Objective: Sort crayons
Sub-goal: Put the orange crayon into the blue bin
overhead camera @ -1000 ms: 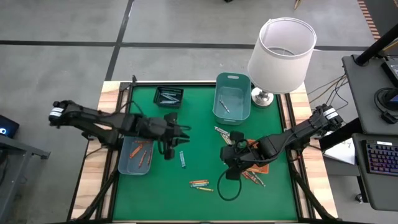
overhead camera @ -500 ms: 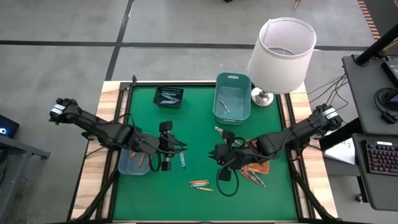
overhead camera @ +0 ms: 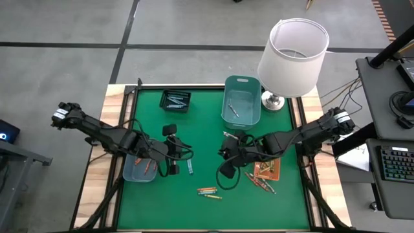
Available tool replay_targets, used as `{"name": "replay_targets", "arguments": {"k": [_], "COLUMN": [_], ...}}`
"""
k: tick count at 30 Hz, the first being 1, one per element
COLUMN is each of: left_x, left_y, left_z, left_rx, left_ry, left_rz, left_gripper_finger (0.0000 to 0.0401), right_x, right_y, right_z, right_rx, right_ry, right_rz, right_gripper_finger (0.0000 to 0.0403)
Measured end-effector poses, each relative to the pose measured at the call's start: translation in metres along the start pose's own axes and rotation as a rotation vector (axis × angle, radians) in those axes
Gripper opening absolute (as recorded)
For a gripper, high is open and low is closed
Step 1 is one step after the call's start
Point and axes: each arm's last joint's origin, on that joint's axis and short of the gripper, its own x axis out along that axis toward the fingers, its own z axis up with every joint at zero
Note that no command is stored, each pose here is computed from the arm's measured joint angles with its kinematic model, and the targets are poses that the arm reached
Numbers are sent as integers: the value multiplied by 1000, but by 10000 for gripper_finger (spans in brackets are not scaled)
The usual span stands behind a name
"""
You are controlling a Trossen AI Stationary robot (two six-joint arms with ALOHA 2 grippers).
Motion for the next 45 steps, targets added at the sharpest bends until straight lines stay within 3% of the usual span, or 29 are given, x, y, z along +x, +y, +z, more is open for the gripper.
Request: {"name": "replay_targets", "arguments": {"k": [8,16,45], "left_x": [1,1,1], "left_y": [0,2,2], "left_z": [-2,-3,-5], "left_rx": [2,12,13], "left_ry": [15,26,32], "left_rz": [16,51,57], "left_gripper_finger": [48,48,48], "right_x": [38,52,118], "right_y": [-20,-48,-69], "right_z": [-13,-32,-62], "right_rx": [106,185,158], "right_ry": [266,511,661], "right_rz": [-43,-275,-486], "right_gripper_finger": [43,43,43]}}
